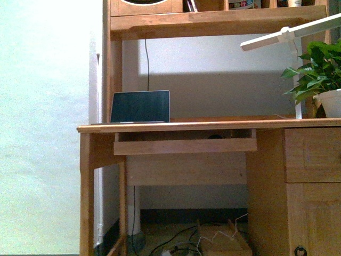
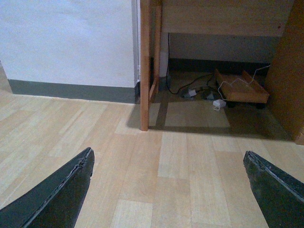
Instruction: Place mouse
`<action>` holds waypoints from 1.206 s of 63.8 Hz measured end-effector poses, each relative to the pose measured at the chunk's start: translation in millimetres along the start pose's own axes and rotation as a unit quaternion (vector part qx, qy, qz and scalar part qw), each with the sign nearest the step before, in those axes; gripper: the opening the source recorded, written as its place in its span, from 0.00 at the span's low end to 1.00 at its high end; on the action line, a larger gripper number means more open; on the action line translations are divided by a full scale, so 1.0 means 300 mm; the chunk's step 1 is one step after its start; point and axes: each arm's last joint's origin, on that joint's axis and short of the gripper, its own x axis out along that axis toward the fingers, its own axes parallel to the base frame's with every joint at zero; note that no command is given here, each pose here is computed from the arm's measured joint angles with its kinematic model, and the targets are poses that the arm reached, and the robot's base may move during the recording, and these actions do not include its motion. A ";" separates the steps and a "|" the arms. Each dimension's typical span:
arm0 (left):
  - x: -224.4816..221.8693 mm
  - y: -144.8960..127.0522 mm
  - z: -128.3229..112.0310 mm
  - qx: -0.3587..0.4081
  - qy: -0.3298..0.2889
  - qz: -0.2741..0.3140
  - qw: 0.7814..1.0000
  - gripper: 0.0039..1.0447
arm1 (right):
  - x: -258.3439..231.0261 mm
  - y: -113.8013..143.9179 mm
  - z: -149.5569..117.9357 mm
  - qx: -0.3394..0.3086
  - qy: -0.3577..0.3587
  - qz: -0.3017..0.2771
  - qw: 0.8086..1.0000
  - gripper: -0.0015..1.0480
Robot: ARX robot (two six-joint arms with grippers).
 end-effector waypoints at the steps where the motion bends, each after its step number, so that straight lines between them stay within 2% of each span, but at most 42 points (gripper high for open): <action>1: 0.000 0.000 0.000 0.000 0.000 0.000 1.000 0.93 | 0.000 0.000 0.000 0.000 0.000 0.000 1.000 0.93; 77: 0.000 0.000 0.000 0.000 0.000 0.000 1.000 0.93 | 0.000 0.000 0.000 0.000 0.000 0.000 1.000 0.93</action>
